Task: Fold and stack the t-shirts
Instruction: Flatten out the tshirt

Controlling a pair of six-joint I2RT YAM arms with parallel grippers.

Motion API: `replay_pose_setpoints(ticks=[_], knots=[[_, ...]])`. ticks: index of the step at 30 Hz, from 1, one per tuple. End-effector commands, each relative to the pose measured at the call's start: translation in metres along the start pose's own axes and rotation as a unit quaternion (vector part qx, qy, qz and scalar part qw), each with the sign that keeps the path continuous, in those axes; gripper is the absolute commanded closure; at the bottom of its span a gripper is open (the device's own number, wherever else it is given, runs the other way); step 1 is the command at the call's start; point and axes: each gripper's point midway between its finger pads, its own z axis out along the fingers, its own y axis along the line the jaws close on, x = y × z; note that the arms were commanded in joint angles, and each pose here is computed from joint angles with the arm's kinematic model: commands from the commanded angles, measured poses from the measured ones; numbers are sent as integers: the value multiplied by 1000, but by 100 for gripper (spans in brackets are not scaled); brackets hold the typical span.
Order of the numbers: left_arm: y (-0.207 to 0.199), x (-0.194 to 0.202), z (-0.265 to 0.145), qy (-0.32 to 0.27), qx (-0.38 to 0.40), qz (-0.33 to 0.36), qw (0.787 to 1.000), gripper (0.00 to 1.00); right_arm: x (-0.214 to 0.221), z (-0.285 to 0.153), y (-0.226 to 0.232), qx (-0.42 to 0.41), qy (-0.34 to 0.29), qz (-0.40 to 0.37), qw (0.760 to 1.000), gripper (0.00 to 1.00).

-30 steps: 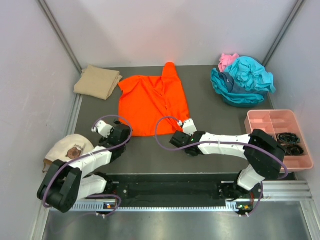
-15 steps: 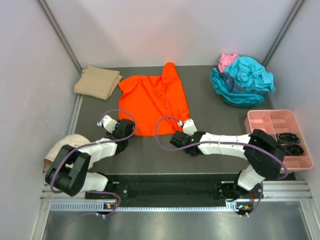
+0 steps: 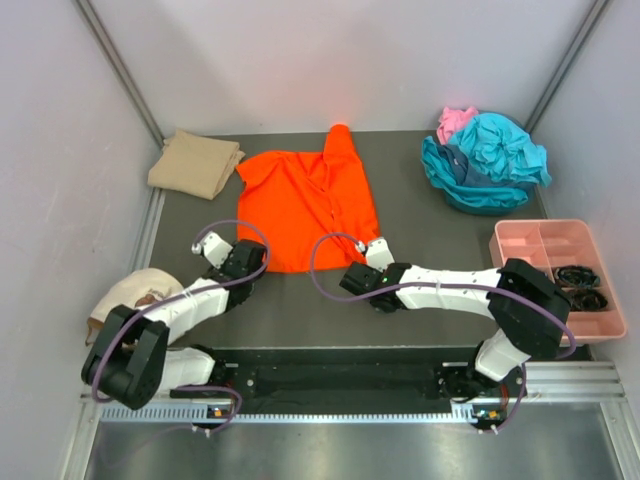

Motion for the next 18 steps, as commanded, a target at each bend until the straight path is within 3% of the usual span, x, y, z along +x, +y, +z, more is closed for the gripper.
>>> replay_pose_setpoints(ticks=[1, 9, 14, 18], knots=[[14, -8, -13, -4, -18, 6, 1000, 34, -20, -5, 8, -14, -21, 28, 999, 100], [12, -11, -26, 4, 1, -16, 1000, 27, -19, -4, 11, -18, -17, 25, 999, 100], [-13, 6, -36, 55, 81, -88, 991, 23, -20, -4, 10, -15, -18, 23, 999, 100], [-21, 12, -42, 75, 109, -121, 984, 9, -19, -5, 9, -14, -17, 21, 1000, 100]])
